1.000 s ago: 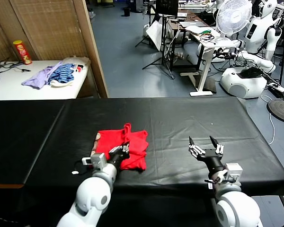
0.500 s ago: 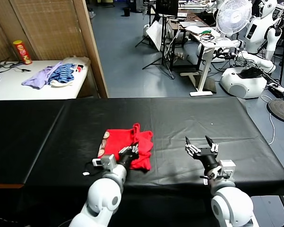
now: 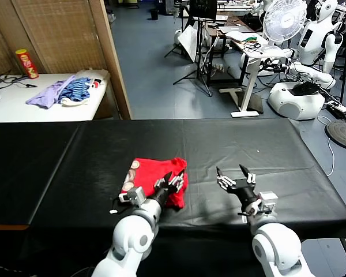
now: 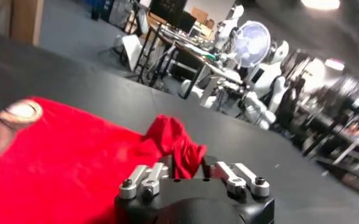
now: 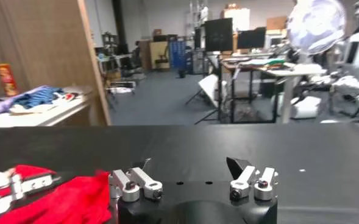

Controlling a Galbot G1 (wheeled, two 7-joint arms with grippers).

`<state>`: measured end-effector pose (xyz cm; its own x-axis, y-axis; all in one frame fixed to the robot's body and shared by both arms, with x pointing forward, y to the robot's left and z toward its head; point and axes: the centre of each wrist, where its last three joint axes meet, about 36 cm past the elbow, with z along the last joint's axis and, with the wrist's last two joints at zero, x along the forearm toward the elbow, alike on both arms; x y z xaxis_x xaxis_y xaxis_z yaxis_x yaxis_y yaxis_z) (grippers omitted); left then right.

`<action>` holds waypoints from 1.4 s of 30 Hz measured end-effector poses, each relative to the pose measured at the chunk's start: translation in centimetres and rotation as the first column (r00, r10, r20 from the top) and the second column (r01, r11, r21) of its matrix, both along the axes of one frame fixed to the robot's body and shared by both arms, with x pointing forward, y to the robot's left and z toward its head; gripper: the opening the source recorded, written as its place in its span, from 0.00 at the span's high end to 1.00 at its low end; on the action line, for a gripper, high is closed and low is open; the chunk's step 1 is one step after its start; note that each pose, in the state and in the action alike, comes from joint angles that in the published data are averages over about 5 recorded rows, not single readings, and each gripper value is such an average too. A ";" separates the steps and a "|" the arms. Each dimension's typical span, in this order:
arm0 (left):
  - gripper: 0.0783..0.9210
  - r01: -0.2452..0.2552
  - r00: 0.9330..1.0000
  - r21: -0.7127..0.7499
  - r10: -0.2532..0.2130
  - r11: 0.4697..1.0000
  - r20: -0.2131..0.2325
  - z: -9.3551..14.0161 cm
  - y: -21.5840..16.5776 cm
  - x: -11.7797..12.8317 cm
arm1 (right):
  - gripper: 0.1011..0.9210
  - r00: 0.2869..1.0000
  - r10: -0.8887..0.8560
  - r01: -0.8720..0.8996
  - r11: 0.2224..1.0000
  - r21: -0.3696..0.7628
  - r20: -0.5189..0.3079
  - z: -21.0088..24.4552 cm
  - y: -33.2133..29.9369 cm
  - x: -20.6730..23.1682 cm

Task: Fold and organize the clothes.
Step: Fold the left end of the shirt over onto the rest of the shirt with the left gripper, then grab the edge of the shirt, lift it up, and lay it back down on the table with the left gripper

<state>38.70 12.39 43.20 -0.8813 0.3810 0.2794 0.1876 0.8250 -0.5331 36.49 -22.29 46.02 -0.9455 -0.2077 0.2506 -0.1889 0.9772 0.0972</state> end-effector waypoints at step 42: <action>0.15 -0.252 0.965 0.117 0.259 0.961 -0.043 -4.9 13.6 1.0 | 0.15 0.988 0.141 -0.135 0.986 -0.099 0.060 -4.2 9.6 4.8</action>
<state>39.67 26.03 38.28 -0.9266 0.1096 0.3598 -0.0653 0.8953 -0.4407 41.29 -12.70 41.86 -0.9247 -0.3156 0.2129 -0.3253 0.9455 -0.0111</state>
